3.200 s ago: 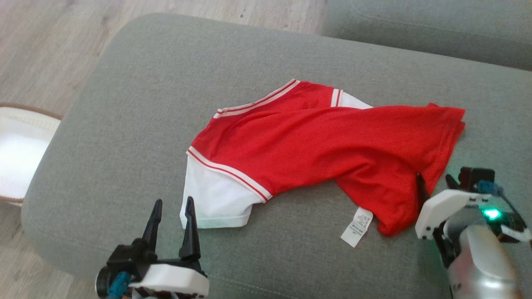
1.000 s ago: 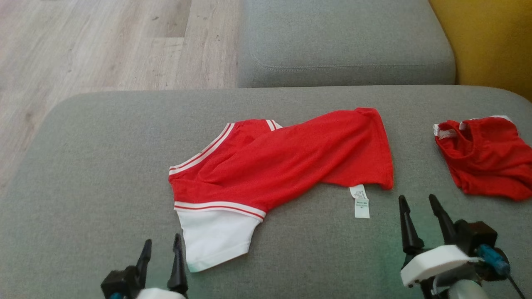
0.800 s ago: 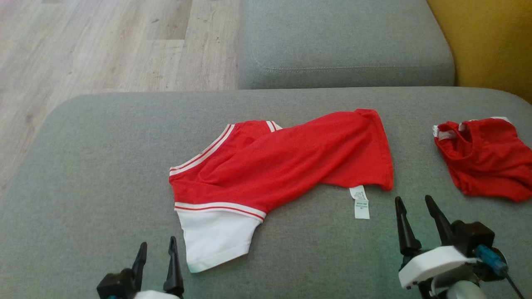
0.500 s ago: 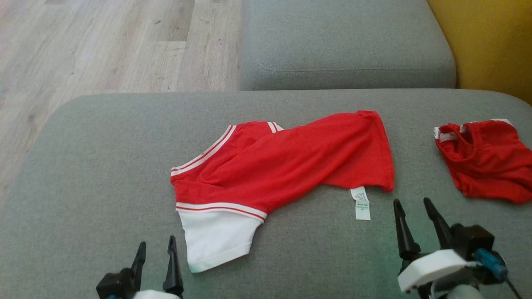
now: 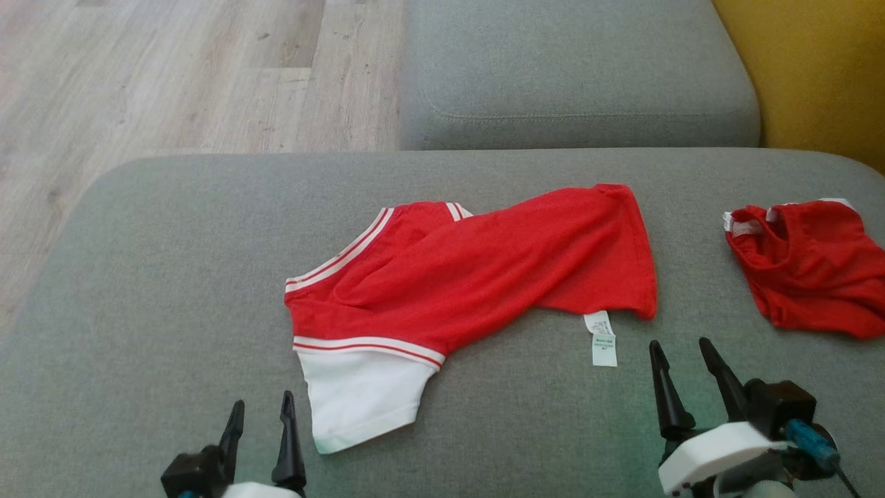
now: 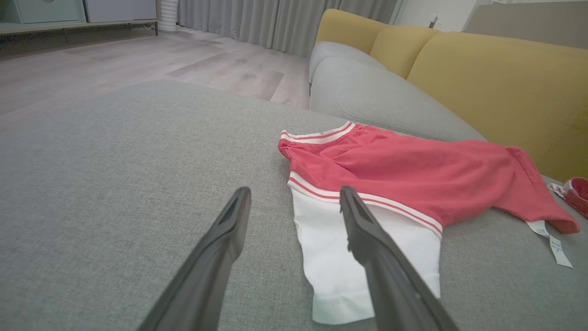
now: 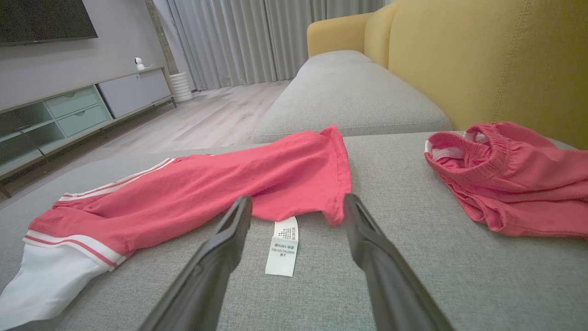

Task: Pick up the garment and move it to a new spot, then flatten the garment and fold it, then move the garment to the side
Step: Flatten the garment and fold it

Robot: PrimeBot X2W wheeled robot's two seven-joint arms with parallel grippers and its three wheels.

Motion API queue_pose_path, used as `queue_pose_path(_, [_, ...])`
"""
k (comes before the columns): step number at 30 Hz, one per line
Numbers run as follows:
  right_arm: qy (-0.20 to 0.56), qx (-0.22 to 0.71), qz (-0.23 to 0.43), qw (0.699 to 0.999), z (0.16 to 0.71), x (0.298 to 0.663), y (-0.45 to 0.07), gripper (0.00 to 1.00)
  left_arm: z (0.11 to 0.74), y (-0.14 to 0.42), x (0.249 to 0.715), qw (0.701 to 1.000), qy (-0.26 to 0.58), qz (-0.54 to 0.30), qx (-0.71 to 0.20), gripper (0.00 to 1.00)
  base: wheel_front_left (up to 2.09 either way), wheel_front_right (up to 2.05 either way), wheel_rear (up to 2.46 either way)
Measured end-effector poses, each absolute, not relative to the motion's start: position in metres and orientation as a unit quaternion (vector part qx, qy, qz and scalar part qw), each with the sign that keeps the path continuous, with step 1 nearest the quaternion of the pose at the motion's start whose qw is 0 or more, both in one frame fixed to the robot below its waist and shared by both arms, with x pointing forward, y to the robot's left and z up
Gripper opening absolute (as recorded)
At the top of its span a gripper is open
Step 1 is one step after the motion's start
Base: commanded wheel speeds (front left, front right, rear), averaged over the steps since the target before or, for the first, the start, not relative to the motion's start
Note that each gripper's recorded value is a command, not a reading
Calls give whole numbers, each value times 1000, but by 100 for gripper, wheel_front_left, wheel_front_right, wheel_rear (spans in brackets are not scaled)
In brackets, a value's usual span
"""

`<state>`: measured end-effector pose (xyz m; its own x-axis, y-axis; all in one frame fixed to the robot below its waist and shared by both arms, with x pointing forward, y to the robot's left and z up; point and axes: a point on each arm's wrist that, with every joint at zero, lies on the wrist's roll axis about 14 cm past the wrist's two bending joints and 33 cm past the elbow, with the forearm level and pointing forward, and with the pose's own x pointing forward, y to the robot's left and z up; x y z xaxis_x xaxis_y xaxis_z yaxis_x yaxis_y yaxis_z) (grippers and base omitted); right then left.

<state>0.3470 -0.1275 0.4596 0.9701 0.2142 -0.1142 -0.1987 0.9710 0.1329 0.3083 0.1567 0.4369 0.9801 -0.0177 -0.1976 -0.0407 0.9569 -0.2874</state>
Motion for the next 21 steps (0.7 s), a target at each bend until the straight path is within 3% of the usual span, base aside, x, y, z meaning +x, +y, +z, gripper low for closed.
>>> queue_pose_path(8, [69,61,102,990,458,347,-129,100,433,149,309,983,112,-8,-144,100,0,0,0])
queue_pose_path(16, [83,63,95,990,450,347,-133,100,383,130,294,961,230,-24,-152,100,0,0,0])
queue_pose_path(21, [95,60,85,990,444,346,-140,100,373,124,302,956,251,-31,-152,100,0,0,0])
